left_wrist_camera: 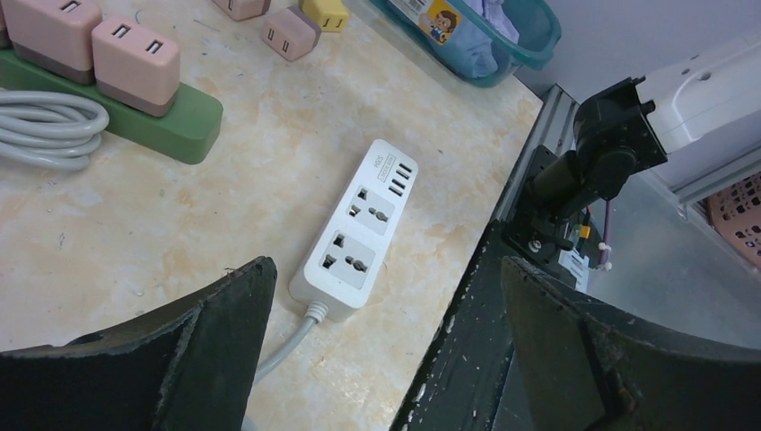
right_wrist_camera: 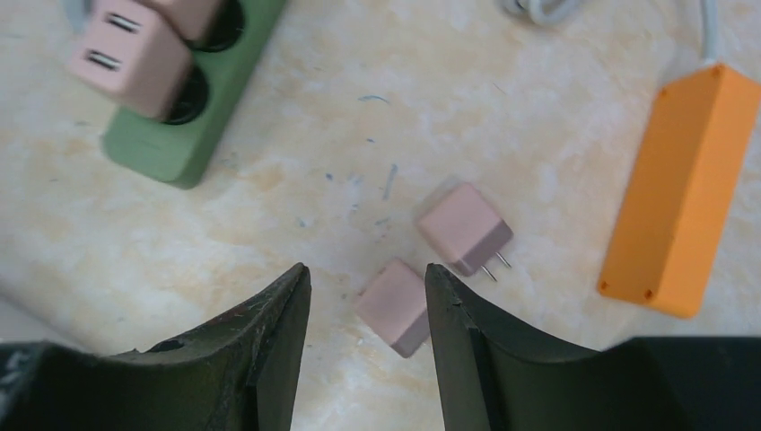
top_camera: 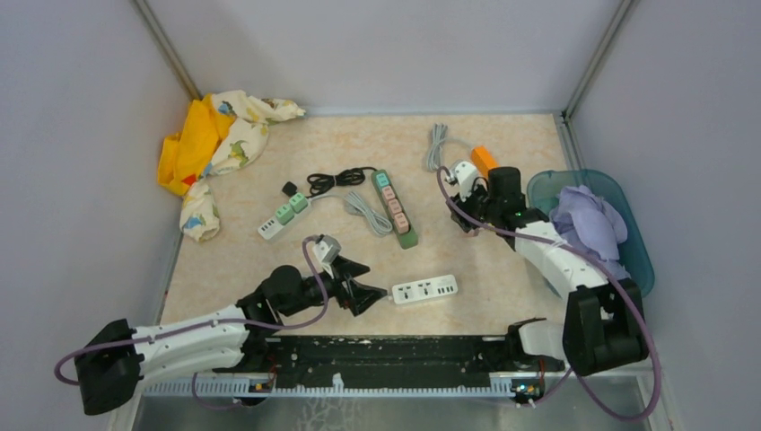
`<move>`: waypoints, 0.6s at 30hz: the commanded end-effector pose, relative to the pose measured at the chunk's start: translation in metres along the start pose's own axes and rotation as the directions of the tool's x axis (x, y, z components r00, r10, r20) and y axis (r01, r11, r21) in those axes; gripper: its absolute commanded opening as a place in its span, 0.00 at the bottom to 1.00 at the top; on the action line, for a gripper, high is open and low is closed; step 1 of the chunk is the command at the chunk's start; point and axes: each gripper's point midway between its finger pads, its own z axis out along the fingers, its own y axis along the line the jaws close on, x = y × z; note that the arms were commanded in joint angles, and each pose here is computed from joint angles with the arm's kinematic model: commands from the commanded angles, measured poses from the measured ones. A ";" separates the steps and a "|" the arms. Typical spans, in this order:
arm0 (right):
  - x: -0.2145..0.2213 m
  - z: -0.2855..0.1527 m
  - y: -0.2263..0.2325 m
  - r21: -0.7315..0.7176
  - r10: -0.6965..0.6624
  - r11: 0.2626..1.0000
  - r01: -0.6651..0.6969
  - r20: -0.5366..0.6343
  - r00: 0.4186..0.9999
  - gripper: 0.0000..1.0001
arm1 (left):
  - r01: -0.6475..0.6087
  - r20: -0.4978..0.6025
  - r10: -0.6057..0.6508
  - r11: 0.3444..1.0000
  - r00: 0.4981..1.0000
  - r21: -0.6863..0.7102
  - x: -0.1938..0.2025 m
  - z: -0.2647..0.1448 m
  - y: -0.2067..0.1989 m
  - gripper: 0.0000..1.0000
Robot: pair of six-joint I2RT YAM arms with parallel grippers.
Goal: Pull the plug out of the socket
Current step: Place the plug at the center of the board.
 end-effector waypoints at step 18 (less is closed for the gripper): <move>-0.048 -0.079 0.143 -0.604 -0.137 0.665 0.438 0.478 0.868 0.77 | 0.037 -0.077 -0.066 0.945 0.995 -0.326 -0.001 0.009 0.048 1.00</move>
